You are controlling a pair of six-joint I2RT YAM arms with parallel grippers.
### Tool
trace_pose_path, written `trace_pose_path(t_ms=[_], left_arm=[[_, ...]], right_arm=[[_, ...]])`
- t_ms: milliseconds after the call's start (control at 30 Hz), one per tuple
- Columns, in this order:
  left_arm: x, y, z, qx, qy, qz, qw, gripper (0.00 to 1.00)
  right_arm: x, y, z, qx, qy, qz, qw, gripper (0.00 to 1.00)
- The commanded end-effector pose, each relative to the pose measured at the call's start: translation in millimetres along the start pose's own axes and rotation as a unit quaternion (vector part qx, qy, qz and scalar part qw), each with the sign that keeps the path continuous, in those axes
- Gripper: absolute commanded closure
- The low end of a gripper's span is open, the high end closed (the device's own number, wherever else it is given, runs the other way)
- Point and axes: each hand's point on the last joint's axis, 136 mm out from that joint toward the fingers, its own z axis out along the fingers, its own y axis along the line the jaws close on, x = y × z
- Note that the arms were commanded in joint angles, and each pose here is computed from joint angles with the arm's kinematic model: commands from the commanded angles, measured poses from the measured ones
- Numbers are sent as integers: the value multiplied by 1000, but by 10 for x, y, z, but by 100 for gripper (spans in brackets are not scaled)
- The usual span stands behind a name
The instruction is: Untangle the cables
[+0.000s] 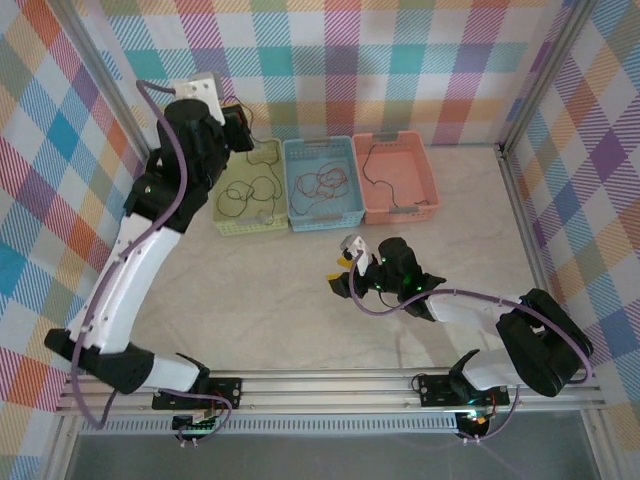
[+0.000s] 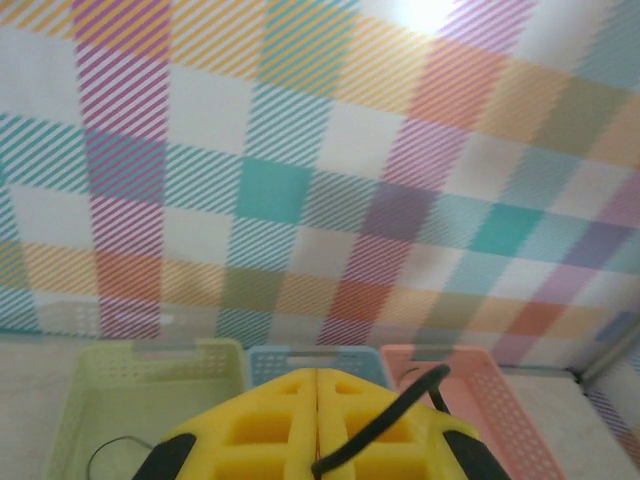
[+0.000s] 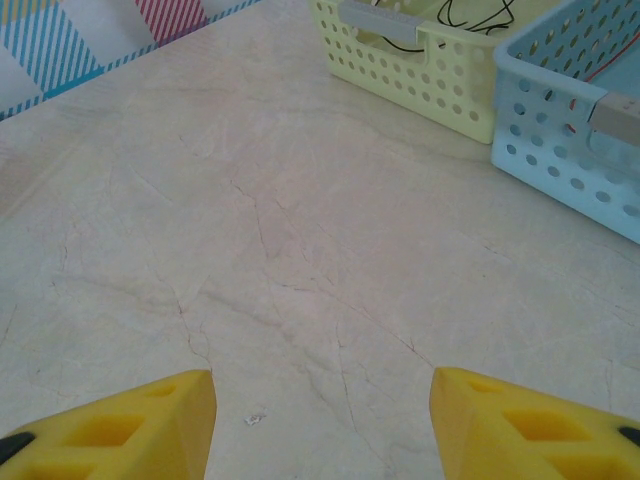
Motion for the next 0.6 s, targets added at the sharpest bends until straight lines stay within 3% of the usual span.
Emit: trace_pose_path(t_ms=[0, 333, 567], left_arm=[[-112, 191, 232, -4, 4, -41, 999, 100], [518, 705, 1402, -69, 85, -45, 993, 100], [1679, 1011, 1992, -95, 207, -63, 972, 100]], right_arm=[[-84, 23, -3, -4, -9, -1, 1000, 41], [-73, 68, 36, -21, 0, 4, 1000, 41], [-73, 79, 68, -30, 6, 7, 1000, 41]])
